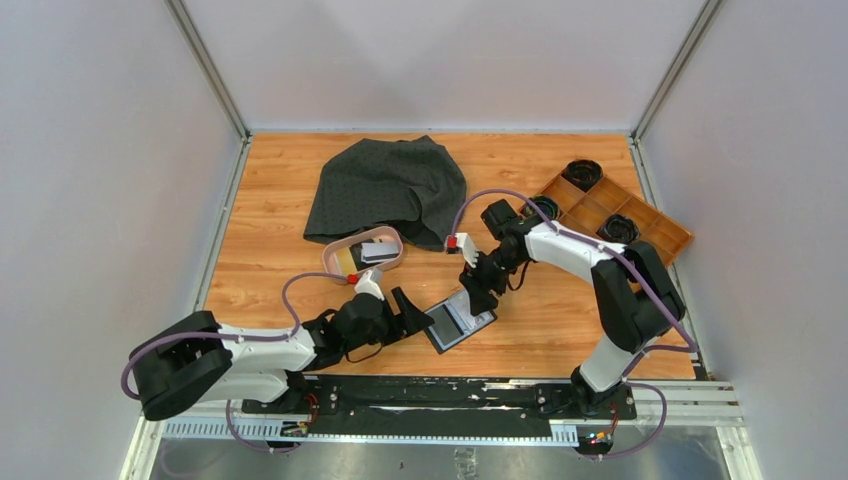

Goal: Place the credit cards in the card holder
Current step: Close the card holder at the center of the board.

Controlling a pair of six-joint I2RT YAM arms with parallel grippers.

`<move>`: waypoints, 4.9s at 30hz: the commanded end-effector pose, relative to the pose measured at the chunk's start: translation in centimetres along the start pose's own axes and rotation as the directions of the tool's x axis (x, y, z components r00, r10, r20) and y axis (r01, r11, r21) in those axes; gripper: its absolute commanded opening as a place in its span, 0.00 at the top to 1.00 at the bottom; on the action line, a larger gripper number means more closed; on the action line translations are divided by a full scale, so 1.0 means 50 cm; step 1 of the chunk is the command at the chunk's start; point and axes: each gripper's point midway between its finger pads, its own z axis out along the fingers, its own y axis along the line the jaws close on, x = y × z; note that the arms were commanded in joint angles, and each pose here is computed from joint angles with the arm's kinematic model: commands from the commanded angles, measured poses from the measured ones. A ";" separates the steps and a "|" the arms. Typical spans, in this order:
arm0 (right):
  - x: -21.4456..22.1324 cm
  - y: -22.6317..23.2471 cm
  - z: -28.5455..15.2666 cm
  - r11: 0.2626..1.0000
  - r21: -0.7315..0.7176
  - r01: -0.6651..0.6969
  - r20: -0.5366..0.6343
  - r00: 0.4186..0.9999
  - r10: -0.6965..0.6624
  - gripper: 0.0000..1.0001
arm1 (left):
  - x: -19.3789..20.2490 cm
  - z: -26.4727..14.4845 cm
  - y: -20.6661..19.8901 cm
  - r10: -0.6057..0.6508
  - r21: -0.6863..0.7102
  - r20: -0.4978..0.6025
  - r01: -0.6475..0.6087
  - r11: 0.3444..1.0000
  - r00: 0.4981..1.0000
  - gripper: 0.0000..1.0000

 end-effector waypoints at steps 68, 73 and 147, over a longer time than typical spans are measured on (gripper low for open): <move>0.022 -0.039 0.002 0.985 0.039 -0.169 -0.074 0.982 0.171 0.42 | 0.032 0.041 -0.139 -0.113 0.428 -0.065 0.130 0.894 0.991 0.51; 0.007 -0.030 -0.013 0.986 0.015 -0.164 -0.031 0.986 0.164 0.41 | 0.030 0.045 -0.157 -0.109 0.447 -0.070 0.129 0.885 0.992 0.51; 0.029 0.004 -0.083 0.831 0.160 0.533 0.112 0.826 -0.552 0.83 | -0.111 0.087 -0.202 0.463 0.231 0.181 -0.495 0.837 0.868 0.48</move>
